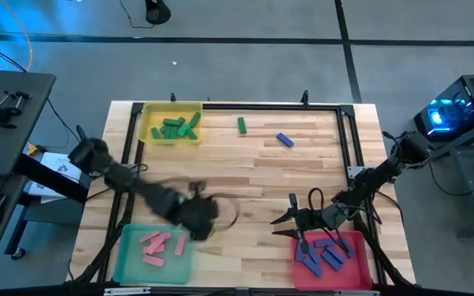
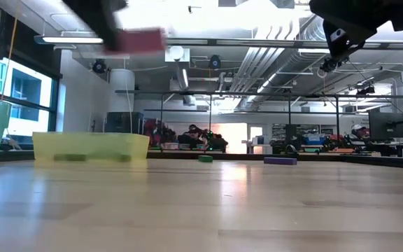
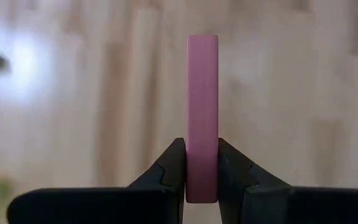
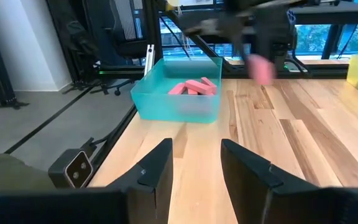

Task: Sort blocks
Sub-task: Put the pink block into the green bin

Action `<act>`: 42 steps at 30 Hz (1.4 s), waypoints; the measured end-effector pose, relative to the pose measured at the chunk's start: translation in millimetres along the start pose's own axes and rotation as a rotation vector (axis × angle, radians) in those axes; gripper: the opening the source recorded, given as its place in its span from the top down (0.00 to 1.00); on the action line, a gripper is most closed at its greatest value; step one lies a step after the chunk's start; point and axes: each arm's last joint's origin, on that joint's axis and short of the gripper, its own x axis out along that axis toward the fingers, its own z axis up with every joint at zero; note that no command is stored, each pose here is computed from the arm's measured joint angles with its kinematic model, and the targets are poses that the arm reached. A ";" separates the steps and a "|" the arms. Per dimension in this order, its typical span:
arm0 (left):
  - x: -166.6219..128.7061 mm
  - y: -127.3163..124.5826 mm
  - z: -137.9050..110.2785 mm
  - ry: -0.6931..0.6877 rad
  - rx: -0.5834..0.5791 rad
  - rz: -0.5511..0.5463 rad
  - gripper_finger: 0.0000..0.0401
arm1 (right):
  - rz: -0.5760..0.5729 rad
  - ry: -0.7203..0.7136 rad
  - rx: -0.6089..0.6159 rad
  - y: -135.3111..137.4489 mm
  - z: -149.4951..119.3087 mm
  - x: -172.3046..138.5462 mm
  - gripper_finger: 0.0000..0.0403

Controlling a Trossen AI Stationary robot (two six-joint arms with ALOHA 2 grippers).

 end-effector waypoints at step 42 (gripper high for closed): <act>-21.0 -137.3 -198.4 0.410 -0.835 -0.310 0.86 | 0.004 -0.001 -0.007 1.1 0.0 -0.5 0.70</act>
